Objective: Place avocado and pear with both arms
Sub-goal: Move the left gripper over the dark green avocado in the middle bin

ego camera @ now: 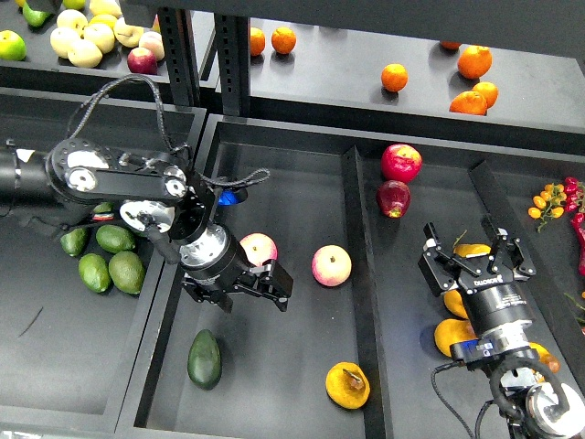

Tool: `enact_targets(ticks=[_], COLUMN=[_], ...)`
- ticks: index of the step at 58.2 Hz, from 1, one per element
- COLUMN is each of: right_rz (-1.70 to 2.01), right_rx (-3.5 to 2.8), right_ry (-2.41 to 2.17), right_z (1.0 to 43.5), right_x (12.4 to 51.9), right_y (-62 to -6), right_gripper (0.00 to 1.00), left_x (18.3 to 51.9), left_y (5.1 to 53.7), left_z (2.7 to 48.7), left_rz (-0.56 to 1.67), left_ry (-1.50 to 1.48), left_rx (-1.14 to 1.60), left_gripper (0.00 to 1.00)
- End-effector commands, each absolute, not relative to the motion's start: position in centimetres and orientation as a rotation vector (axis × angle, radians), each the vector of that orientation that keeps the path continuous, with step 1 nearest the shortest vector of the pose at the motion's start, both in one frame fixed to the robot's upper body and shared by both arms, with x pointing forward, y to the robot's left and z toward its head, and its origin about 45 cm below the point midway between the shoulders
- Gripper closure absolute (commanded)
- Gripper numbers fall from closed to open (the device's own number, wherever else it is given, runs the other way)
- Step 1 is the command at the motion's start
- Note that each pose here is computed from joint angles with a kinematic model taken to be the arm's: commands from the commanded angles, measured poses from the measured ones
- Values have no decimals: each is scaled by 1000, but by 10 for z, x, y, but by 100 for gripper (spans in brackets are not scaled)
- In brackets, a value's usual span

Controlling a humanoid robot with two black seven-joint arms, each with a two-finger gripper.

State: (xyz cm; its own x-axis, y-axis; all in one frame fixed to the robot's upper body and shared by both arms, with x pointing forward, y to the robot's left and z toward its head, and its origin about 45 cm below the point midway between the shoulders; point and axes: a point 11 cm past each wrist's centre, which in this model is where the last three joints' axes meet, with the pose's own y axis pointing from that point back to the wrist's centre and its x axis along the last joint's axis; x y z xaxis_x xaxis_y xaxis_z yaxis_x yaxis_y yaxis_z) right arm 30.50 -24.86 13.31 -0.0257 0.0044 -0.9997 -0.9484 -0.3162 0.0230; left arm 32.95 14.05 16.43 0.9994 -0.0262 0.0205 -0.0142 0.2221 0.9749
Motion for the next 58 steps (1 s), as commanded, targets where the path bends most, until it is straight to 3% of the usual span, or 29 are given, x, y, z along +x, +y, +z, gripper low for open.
enact_targets(ticks=[1, 36, 58], right_rz=[1464, 1464, 1446], right_rx=[-1423, -1447, -1470], right_ry=[1050, 1038, 1016], right_z=[133, 137, 148], right_x=[304, 317, 327], right_y=[-249, -243, -241], right_gripper=[1, 1, 1], left_x=[330, 330, 320], left_y=[133, 123, 156], left_z=[155, 114, 72], left_rz=[-45, -66, -21], left_ry=[-82, -113, -8], left_rx=[1412, 1522, 1569], left_gripper=[1, 1, 1])
